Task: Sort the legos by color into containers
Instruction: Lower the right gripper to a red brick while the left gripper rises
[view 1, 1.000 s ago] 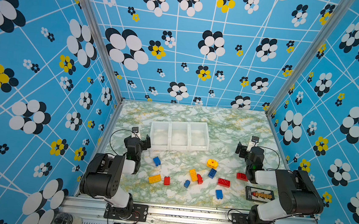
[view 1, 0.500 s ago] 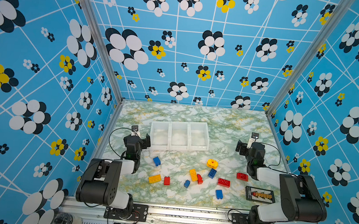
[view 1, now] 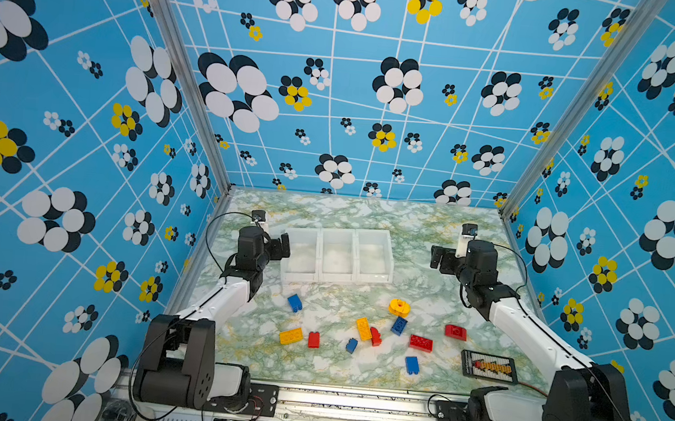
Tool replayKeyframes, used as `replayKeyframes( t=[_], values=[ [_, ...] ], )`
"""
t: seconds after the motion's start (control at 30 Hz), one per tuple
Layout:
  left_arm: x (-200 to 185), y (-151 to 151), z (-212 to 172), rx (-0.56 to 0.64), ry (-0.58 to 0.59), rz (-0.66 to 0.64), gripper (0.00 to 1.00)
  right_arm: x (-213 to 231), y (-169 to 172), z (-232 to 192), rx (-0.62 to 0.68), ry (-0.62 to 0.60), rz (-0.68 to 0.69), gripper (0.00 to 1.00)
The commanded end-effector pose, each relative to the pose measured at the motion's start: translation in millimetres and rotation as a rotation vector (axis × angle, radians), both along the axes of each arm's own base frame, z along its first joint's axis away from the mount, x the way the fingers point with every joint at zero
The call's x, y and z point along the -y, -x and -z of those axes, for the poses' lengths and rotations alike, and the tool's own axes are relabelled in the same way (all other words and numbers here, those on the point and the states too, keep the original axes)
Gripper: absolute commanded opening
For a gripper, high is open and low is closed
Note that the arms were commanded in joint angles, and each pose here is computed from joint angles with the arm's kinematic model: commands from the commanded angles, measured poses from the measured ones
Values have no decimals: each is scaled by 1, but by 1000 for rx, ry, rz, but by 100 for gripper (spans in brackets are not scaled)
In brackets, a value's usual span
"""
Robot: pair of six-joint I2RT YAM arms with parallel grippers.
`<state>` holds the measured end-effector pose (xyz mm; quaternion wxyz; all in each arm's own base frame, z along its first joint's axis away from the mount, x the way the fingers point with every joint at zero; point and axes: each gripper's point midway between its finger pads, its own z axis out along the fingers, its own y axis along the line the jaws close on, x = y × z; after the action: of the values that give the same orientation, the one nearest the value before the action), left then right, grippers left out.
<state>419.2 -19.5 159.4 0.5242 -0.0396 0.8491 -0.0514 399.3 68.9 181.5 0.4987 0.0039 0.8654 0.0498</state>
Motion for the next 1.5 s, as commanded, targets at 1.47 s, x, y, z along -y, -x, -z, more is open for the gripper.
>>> replayKeyframes(
  t=[1.47],
  values=[
    [115, -4, 24, -245, 189, 150, 93, -50, 15, 27, -292, -90, -88, 99]
  ],
)
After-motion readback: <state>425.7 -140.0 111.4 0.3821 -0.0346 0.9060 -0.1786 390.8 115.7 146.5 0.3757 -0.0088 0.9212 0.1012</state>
